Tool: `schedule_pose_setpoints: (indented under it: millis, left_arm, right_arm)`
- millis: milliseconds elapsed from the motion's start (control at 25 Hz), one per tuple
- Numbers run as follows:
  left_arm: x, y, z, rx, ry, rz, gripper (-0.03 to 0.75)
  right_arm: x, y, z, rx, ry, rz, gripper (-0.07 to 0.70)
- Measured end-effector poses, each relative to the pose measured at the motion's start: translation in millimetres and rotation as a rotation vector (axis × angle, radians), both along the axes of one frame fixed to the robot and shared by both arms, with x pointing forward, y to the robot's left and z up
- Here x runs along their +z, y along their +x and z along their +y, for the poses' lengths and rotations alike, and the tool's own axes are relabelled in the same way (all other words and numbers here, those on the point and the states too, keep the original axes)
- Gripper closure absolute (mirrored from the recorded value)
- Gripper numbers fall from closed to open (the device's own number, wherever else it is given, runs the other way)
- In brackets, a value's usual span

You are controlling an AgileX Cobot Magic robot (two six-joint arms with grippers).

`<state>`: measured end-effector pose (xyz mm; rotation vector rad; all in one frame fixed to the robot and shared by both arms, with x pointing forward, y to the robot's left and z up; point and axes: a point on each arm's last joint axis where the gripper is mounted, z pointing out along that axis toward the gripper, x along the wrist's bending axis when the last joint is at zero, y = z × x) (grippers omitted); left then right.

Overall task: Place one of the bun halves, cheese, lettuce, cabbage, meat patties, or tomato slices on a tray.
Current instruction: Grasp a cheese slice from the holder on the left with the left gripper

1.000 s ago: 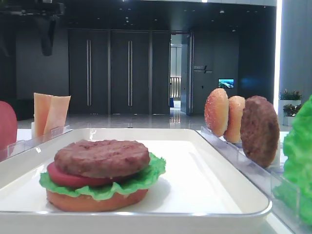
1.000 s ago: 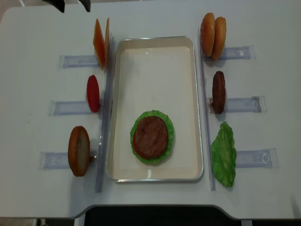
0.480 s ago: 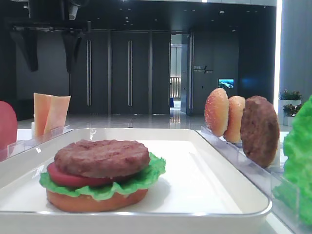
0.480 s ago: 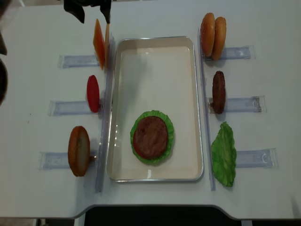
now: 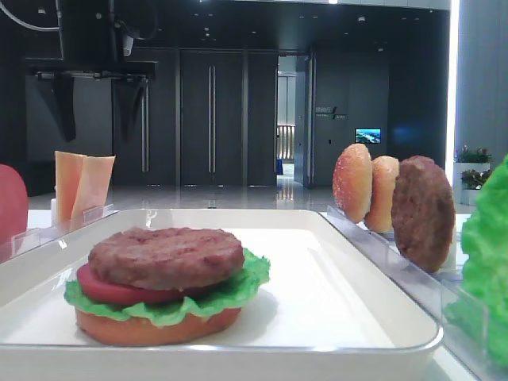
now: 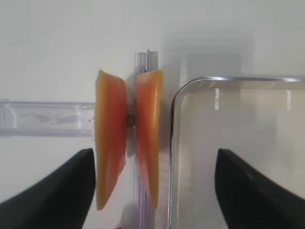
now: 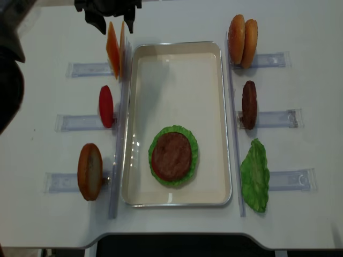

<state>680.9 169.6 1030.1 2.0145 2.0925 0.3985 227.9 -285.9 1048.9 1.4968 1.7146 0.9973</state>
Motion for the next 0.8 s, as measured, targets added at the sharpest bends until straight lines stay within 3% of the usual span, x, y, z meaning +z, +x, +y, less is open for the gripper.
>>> schedule_pose_setpoints:
  millis: [560, 800]
  left_arm:
    - [-23.3, 10.1, -6.5, 0.019, -0.042, 0.002, 0.126]
    - [-32.4, 11.5, -8.3, 0.022, -0.051, 0.025, 0.207]
  right_arm:
    - [0.0, 0.0, 0.0, 0.0, 0.0, 0.0, 0.145]
    - [0.0, 0.0, 0.0, 0.0, 0.0, 0.0, 0.145]
